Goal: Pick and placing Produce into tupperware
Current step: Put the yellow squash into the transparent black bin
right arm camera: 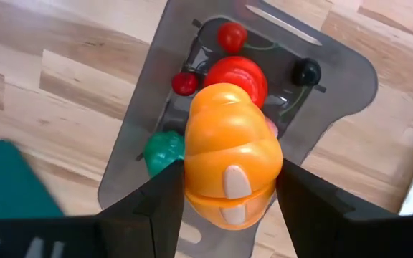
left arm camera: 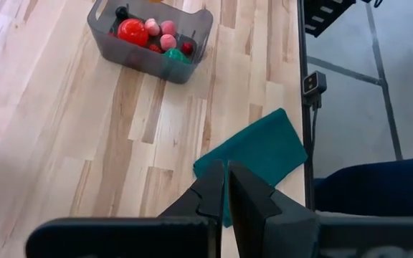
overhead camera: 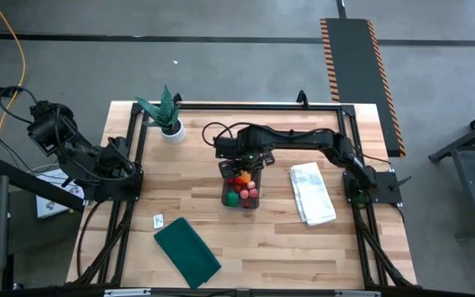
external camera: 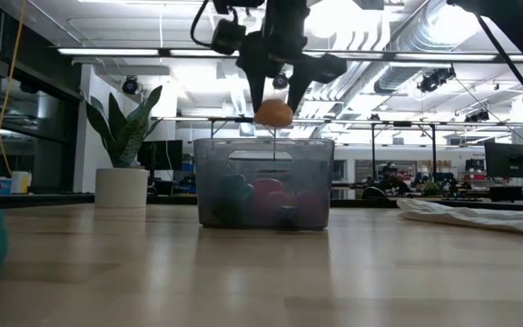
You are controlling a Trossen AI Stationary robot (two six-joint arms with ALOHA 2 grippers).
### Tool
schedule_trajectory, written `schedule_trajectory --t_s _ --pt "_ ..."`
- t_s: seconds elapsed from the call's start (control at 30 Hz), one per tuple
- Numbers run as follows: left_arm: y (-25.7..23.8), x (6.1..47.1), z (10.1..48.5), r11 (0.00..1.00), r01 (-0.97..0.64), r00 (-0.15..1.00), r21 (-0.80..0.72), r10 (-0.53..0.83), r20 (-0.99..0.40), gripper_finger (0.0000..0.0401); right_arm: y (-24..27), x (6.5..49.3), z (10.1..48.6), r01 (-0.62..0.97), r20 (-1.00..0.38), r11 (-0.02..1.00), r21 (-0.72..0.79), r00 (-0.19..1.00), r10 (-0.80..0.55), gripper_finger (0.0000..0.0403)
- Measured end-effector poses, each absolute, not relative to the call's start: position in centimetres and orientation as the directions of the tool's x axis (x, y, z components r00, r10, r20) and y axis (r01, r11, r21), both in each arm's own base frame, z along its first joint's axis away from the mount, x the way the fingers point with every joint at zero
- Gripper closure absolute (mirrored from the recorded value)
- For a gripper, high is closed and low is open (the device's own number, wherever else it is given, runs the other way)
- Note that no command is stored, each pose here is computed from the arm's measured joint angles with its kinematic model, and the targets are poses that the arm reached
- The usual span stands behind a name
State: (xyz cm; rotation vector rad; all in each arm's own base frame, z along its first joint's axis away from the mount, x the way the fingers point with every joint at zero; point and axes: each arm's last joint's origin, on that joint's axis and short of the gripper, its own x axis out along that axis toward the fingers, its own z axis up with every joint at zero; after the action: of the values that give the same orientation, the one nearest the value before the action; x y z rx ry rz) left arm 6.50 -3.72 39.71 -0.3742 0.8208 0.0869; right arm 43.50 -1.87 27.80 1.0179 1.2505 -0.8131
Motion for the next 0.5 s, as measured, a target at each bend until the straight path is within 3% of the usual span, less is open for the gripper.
schedule_trajectory --t_s 0.5 --pt "-3.7 6.5 39.7 0.922 -0.237 0.682 -0.307 -0.067 -0.729 0.0391 -1.7 44.5 25.7 0.908 -0.993 0.404 0.112 0.121 0.002 0.0217"
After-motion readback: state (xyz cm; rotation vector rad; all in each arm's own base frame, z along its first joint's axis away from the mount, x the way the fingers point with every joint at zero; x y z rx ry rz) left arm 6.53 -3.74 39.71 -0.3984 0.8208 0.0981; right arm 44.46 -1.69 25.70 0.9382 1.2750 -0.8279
